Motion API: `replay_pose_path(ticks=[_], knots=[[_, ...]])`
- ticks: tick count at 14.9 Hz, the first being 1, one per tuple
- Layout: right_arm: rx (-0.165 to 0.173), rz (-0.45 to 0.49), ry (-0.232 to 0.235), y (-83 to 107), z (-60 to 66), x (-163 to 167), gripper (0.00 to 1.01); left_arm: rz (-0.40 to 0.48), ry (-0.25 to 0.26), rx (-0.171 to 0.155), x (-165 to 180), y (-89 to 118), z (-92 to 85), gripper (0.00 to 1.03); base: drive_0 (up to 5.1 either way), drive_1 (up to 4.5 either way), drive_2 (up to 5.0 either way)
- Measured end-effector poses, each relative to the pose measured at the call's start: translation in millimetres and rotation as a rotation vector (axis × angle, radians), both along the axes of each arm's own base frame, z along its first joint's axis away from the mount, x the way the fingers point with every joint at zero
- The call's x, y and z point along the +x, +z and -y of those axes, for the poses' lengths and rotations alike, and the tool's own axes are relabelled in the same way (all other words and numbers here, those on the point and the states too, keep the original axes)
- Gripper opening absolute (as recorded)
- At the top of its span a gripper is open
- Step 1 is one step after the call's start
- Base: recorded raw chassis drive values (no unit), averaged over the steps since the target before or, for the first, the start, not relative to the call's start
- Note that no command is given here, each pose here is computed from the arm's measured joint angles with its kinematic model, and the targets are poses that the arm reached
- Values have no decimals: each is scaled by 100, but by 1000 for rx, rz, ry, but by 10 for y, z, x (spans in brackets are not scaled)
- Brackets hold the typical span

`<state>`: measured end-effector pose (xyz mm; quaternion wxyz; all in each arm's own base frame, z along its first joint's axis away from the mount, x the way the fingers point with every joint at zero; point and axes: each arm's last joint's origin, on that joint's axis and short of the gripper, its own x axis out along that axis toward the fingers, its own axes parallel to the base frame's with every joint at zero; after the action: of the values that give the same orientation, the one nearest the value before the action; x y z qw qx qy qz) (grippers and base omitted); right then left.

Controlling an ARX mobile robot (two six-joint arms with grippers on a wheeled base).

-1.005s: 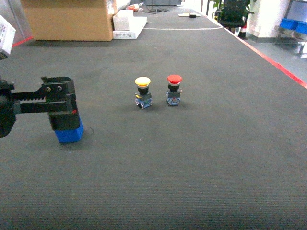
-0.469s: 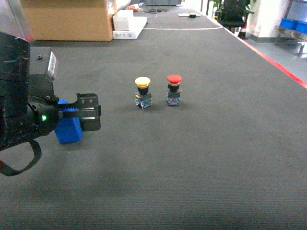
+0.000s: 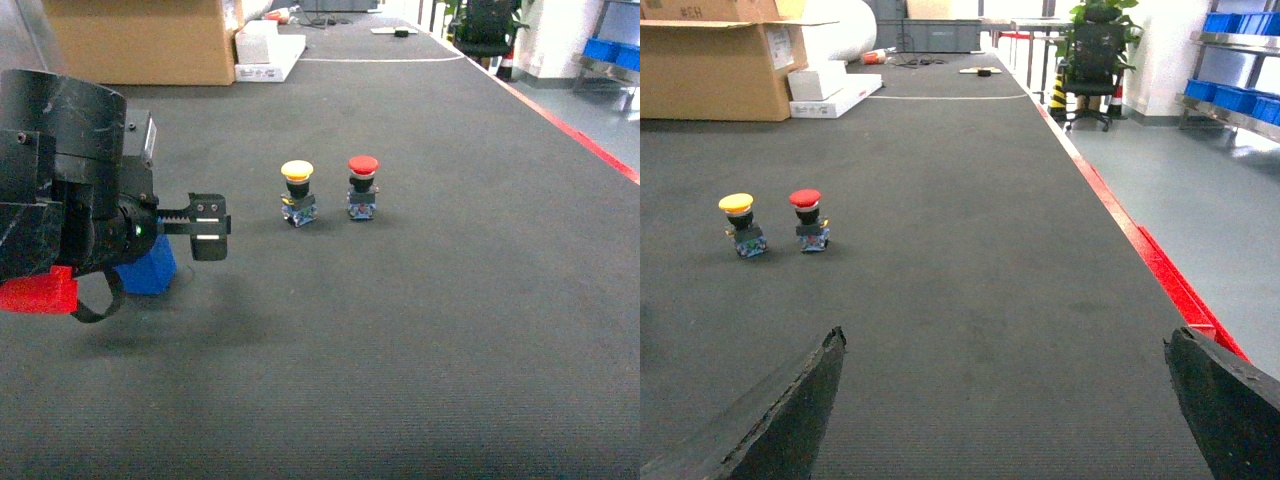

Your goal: Pick blue part to blue bin on bottom shelf

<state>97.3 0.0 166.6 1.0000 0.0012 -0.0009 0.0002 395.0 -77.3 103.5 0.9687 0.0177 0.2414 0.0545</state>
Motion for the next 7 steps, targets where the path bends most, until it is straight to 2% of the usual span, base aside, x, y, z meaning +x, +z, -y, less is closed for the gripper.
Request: replay_pose_path(ticks=[4,7], knots=[[0,0,0,0,0,0,98,-22,17,5,146,-66,-37,98,0,0,0],[0,0,0,0,0,0,98,-35,23,9,157,-89,-59,65,0,0,0]])
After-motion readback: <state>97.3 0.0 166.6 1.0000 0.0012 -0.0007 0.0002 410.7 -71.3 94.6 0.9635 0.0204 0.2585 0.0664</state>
